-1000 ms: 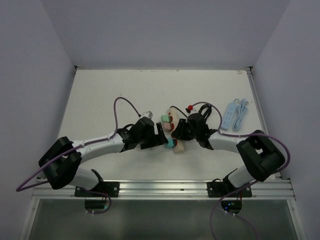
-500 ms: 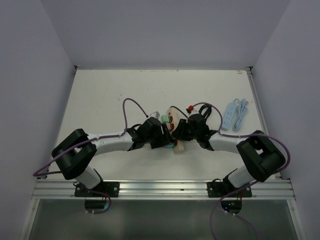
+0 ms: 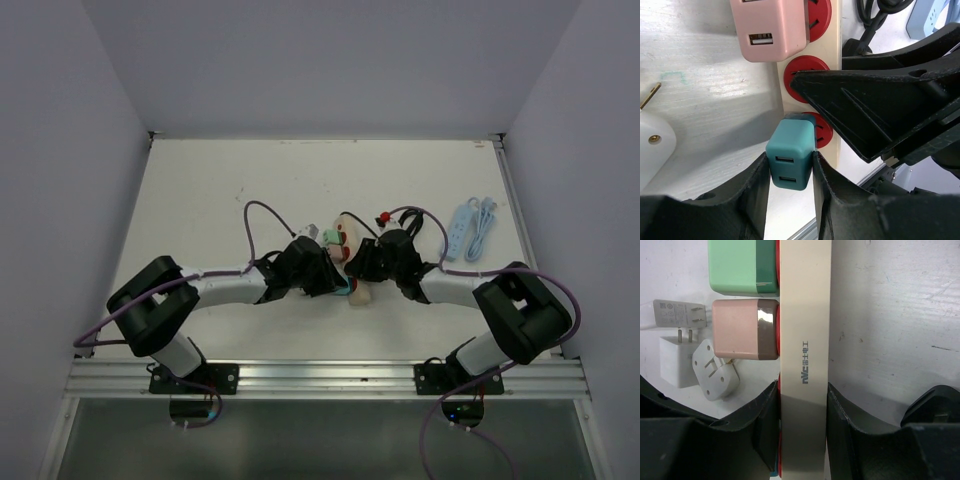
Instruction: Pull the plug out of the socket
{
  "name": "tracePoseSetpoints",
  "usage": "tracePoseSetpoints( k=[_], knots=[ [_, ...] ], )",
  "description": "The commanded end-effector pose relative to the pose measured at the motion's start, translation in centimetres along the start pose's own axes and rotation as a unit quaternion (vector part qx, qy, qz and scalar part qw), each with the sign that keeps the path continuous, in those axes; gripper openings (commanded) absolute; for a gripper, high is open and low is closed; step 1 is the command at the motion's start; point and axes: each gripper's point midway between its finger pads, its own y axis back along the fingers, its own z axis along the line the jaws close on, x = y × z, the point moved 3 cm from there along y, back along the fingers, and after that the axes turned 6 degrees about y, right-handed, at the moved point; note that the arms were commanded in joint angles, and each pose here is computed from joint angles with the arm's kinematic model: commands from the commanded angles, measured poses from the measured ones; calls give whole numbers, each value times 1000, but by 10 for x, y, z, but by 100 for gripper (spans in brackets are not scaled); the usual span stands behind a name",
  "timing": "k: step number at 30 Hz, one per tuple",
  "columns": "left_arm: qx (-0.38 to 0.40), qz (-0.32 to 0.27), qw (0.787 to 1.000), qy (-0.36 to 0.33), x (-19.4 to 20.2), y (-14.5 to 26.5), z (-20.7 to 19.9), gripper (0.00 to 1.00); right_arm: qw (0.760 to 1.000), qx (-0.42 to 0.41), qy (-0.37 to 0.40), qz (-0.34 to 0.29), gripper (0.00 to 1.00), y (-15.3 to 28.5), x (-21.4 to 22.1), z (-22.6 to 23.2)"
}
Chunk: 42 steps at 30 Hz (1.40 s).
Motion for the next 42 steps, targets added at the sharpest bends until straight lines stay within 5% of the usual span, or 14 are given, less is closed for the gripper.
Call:
tracePoseSetpoints(
  k=[1, 5, 24, 42],
  knots=[
    [48, 9, 999, 8, 6, -2, -14, 25, 1000, 4, 9, 23, 0, 1, 17, -9],
    [61, 2, 998, 14, 4, 3, -16, 0, 1000, 3, 10, 25, 0, -3, 24, -15],
    [41, -34, 999, -6, -22, 28, -42, 0, 987, 144, 12, 71, 0, -11, 46, -65],
    [95, -73, 993, 21, -68, 64, -49, 0, 981, 170, -27, 93, 0, -14, 57, -84]
  ],
)
